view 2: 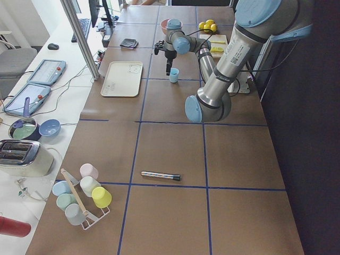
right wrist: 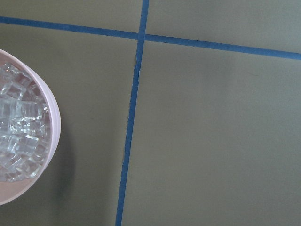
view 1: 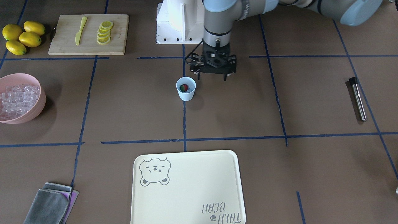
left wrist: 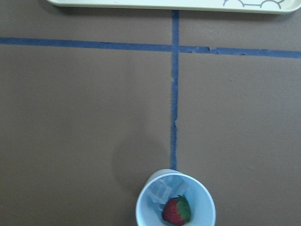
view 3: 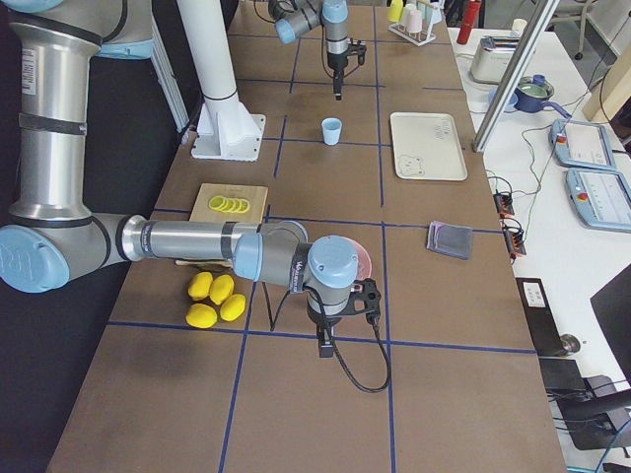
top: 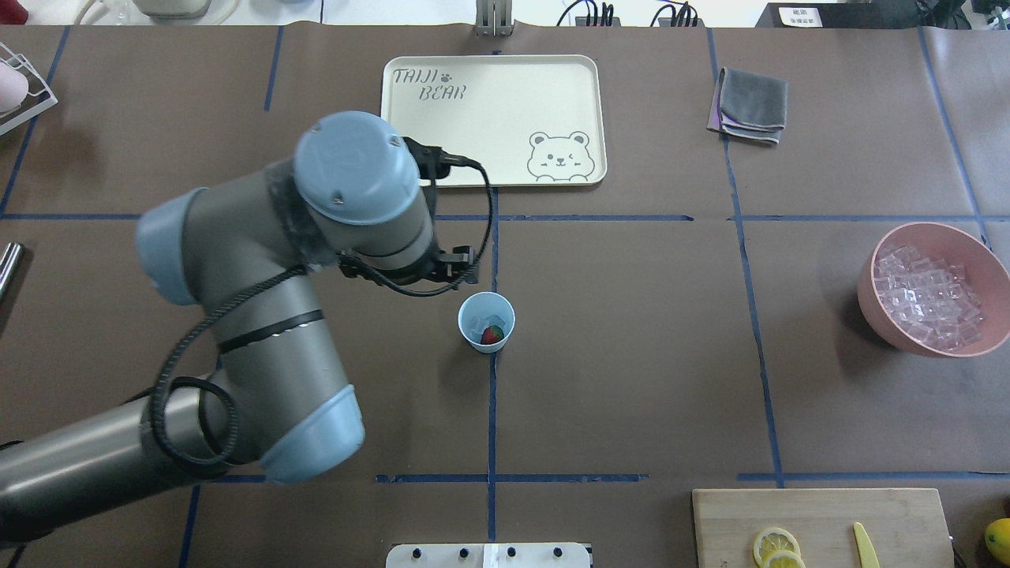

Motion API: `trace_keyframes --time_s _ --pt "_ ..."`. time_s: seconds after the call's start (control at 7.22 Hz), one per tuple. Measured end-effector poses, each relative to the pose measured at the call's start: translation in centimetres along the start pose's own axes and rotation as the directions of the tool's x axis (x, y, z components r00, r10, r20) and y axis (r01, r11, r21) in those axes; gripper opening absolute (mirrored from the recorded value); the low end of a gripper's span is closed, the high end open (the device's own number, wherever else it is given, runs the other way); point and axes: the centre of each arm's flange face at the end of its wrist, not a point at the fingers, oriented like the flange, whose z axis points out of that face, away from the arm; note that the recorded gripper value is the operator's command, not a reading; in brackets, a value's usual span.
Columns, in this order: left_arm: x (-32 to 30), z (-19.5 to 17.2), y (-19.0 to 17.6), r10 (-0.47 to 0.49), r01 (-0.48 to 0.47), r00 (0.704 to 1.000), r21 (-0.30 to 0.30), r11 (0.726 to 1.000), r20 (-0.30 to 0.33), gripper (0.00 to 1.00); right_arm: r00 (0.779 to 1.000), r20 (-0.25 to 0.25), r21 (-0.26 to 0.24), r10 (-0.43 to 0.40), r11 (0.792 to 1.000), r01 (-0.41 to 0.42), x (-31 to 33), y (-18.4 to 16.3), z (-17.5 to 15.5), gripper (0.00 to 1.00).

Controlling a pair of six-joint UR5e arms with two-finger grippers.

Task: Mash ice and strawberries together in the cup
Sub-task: 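Withdraw the left gripper from the cup toward the table edge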

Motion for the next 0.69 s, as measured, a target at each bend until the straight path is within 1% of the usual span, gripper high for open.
trace_keyframes --time_s 0.14,0.28,0.42,0.55,0.69 --pt "-8.1 -1.1 -2.7 0.083 -0.083 0.997 -0.025 0.996 0.008 1.00 1.000 0.000 0.000 -0.001 1.000 0.001 0.0 0.0 0.0 0.99" --pt "-17.6 -2.5 -5.6 0.156 -0.156 0.988 -0.059 0.986 0.004 1.00 1.000 0.000 0.000 -0.001 1.000 0.001 0.0 0.0 0.0 0.99" --pt "-26.9 -4.0 -7.4 0.198 -0.197 0.980 -0.082 0.977 -0.008 1.00 1.000 0.000 0.001 -0.001 1.000 0.001 0.0 0.0 0.0 0.99" --pt "-35.9 -5.4 -8.2 0.216 -0.217 0.976 -0.094 0.972 -0.021 1.00 1.000 0.000 0.001 -0.001 1.000 0.001 0.0 0.0 0.0 0.99" --pt "-44.5 -6.1 -7.5 0.224 -0.226 0.974 -0.104 0.969 -0.032 1.00 1.000 0.000 0.001 -0.001 1.000 0.001 0.0 0.0 0.0 0.99"
